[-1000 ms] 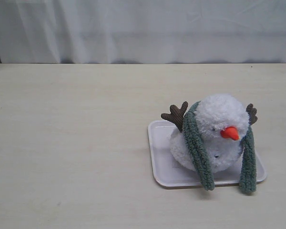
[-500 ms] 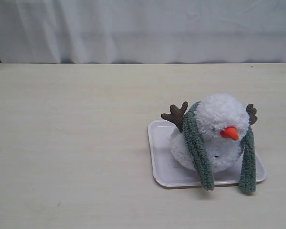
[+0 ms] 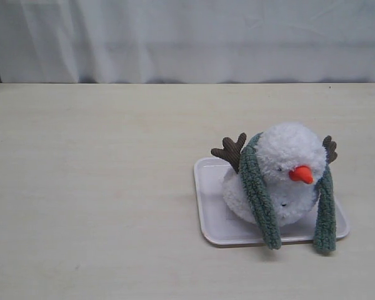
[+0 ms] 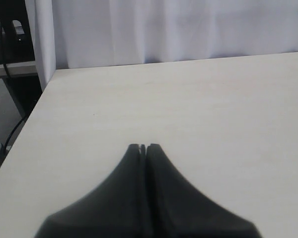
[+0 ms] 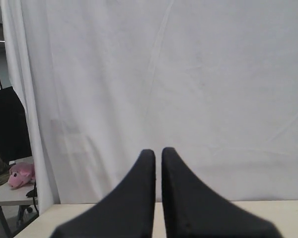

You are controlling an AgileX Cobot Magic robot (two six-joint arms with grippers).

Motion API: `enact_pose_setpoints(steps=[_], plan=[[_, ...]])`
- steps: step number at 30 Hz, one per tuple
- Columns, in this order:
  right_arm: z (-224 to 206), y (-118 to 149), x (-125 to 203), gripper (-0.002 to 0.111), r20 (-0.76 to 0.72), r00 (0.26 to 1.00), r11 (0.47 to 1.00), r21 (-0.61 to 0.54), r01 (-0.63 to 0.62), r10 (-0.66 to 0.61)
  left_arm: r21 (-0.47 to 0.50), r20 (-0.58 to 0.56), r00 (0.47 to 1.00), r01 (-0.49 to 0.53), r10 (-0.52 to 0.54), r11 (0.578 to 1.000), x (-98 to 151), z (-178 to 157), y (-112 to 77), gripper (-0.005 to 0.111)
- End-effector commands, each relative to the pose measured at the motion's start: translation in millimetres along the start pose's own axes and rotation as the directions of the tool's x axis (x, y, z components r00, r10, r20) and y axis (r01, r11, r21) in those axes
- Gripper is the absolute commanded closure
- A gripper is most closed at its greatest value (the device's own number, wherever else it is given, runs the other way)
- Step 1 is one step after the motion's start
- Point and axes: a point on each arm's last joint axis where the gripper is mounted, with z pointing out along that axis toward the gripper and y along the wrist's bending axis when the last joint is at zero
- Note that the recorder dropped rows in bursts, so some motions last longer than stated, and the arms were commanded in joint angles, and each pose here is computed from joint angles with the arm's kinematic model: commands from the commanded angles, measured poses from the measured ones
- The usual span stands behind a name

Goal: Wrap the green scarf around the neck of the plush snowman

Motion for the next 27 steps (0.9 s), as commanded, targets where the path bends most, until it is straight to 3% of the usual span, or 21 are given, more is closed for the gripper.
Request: enact_pose_setpoints(steps=[1, 16, 27], plan=[[-1, 0, 1, 0.104, 0.008, 1.0, 0.999, 0.047, 0.027, -0.027, 0.007, 0.013, 1.0, 0.001, -0.001, 1.0, -1, 0, -0.4, 0.107], [-3, 5, 2, 0.104, 0.051, 0.995, 0.942, 0.329, 0.067, -0.089, 0.007, 0.013, 1.0, 0.001, -0.001, 1.0, -1, 0, -0.4, 0.107], [18, -3, 31, 0.104, 0.11, 0.985, 0.953, 0.288, 0.096, -0.132, 0.007, 0.013, 1.0, 0.001, -0.001, 1.0, -1, 0, -0.4, 0.107]])
